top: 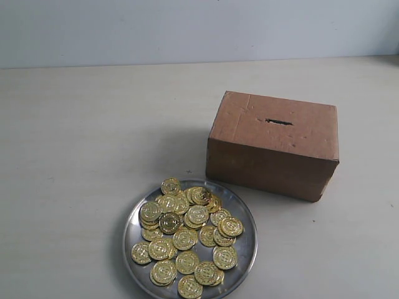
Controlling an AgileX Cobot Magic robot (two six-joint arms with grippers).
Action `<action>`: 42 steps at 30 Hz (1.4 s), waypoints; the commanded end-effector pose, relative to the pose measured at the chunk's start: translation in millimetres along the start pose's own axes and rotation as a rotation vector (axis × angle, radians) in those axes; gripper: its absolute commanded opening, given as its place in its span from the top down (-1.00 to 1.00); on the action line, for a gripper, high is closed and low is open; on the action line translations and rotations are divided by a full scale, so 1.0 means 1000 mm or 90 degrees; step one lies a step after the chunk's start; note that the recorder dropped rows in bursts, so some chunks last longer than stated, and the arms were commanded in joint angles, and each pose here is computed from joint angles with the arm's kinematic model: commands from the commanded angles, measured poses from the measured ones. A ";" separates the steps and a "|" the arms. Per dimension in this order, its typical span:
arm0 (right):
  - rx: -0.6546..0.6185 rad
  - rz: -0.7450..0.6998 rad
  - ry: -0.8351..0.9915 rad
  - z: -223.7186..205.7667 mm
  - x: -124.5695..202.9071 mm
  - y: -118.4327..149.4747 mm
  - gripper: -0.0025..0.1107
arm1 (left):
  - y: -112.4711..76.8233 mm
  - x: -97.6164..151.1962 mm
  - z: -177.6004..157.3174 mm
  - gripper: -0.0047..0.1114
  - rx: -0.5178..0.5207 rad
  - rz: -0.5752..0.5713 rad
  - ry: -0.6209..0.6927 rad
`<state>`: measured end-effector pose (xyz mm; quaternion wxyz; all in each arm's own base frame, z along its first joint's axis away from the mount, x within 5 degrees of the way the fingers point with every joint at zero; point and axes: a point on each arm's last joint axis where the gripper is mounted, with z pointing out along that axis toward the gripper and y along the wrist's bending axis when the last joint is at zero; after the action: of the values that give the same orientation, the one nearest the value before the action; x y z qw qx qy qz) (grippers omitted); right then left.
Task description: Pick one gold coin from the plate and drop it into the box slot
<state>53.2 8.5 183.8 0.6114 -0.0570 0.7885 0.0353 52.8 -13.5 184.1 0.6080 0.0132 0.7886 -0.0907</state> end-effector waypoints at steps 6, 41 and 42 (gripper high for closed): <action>0.004 0.002 -0.005 0.000 0.001 0.000 0.96 | 0.000 0.001 0.000 0.92 -0.001 0.001 0.002; 0.004 0.002 -0.005 0.000 0.001 0.000 0.96 | 0.003 0.002 0.000 0.92 -0.022 0.056 0.005; 0.004 0.002 -0.005 0.000 0.001 0.000 0.96 | 0.003 0.002 0.000 0.92 -0.022 0.056 0.005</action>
<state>53.2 8.5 183.8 0.6112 -0.0570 0.7887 0.0354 52.7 -10.9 182.5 0.6052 0.0386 0.7933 -0.0532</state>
